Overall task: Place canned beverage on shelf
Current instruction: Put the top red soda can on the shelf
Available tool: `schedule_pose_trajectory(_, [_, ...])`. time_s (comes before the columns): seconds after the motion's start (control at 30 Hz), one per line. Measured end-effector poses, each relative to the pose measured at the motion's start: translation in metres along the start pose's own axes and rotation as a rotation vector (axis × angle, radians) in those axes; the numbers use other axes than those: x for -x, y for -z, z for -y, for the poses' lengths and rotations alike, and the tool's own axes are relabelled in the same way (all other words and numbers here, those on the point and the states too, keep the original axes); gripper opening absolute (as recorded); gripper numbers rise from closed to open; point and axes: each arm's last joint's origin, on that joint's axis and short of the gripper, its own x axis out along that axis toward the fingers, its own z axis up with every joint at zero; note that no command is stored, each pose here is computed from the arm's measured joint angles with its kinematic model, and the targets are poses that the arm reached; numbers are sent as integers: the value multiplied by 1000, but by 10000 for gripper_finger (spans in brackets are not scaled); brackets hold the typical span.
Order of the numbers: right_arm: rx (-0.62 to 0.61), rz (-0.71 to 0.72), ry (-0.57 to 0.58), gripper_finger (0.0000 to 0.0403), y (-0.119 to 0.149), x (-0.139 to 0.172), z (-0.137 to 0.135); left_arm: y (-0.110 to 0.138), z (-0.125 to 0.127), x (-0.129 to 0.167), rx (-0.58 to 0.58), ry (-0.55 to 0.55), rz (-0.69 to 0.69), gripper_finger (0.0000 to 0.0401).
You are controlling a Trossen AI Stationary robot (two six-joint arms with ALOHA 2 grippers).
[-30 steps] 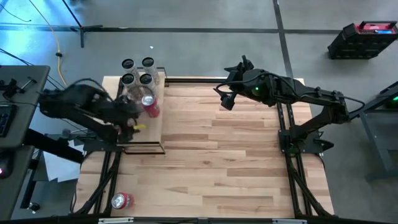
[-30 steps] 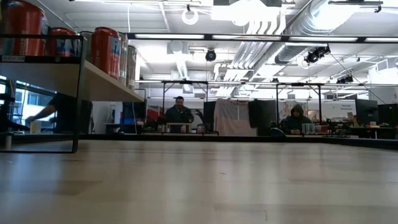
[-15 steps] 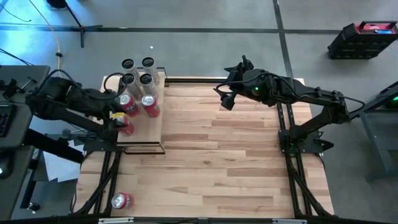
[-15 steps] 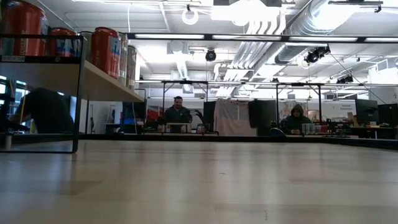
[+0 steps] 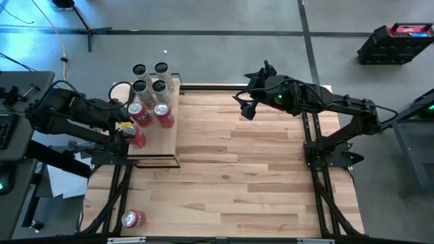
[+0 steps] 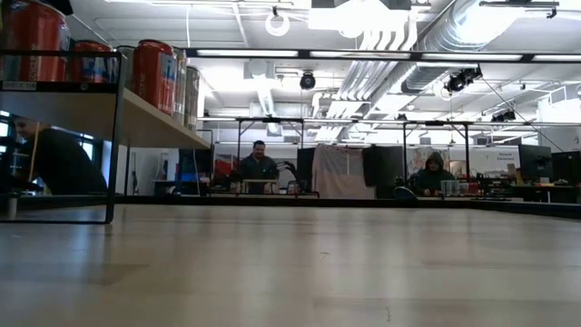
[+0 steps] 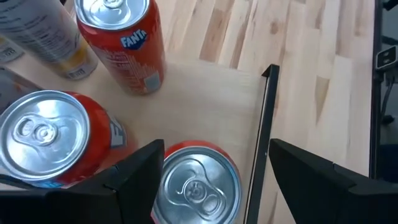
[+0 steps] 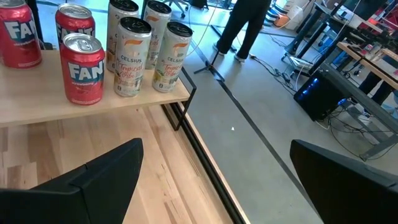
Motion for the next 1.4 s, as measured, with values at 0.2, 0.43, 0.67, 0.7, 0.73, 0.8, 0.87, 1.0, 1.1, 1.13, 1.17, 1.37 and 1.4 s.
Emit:
schedule_pose_trajectory(0.2, [0, 0, 0, 392, 0, 0, 0, 17, -9, 14, 2, 29, 75, 282])
schedule_pose_trajectory(0.43, [0, 0, 0, 392, 0, 0, 0, 41, -22, 32, 35, 81, 174, 282])
schedule_pose_trajectory(0.67, [0, 0, 0, 392, 0, 0, 0, 67, -35, 46, 8, 115, 278, 282])
schedule_pose_trajectory(0.7, [0, 0, 0, 392, 0, 0, 0, 71, -36, 47, 11, 116, 293, 282])
schedule_pose_trajectory(0.73, [0, 0, 0, 392, 0, 0, 0, 74, -38, 49, 14, 116, 308, 282])
schedule_pose_trajectory(0.8, [0, 0, 0, 392, 0, 0, 0, 82, -42, 51, 29, 126, 335, 282])
schedule_pose_trajectory(0.87, [0, 0, 0, 392, 0, 0, 0, 90, -45, 50, 60, 137, 348, 282])
schedule_pose_trajectory(1.0, [0, 0, 0, 392, 0, 0, 0, 114, -53, 44, 68, 155, 392, 282])
schedule_pose_trajectory(1.1, [0, 0, 0, 392, 0, 0, 0, 124, -56, 39, 45, 156, 411, 282])
schedule_pose_trajectory(1.13, [0, 0, 0, 392, 0, 0, 0, 127, -57, 39, 28, 155, 420, 282])
schedule_pose_trajectory(1.17, [0, 0, 0, 392, 0, 0, 0, 130, -59, 38, 5, 153, 430, 282])
schedule_pose_trajectory(1.37, [0, 0, 0, 392, 0, 0, 0, 146, -64, 32, -75, 146, 477, 282])
schedule_pose_trajectory(1.4, [0, 0, 0, 392, 0, 0, 0, 148, -64, 28, -64, 148, 474, 282])
